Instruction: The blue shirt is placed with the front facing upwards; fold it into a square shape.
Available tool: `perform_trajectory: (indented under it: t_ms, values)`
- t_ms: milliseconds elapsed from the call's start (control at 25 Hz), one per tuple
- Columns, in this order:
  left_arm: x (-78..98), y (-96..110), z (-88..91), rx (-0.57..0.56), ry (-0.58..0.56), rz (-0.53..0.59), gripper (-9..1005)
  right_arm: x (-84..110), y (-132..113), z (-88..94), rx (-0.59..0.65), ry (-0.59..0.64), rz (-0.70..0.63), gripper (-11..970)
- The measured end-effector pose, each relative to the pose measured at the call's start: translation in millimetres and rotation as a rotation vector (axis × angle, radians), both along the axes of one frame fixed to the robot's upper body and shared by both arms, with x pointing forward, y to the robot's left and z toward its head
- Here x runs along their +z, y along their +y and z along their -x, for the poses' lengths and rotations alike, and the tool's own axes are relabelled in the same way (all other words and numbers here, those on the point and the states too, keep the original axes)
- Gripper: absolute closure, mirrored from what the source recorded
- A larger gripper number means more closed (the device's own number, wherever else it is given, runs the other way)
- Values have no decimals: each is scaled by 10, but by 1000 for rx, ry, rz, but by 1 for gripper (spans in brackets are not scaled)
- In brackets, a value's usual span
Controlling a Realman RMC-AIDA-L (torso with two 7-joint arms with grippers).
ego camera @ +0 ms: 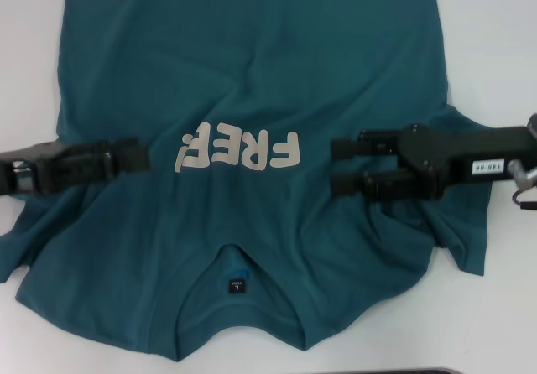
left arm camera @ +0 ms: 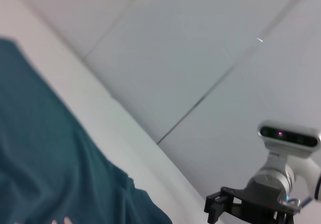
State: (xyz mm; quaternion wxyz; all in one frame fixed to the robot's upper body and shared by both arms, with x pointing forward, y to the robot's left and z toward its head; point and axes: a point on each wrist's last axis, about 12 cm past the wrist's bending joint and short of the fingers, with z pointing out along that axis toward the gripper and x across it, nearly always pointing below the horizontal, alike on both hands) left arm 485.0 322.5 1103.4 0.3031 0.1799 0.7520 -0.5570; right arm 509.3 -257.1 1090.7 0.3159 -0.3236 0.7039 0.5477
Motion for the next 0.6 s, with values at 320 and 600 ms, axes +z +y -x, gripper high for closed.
perform_trajectory:
  t_ms: [320,600]
  values:
    - [36,-13,-7,-47,156,3,230,70,25,-42,17,84,-6,135]
    - [14,100,-60,45,343,-31,231,90,20,-62,11,130,-4,135]
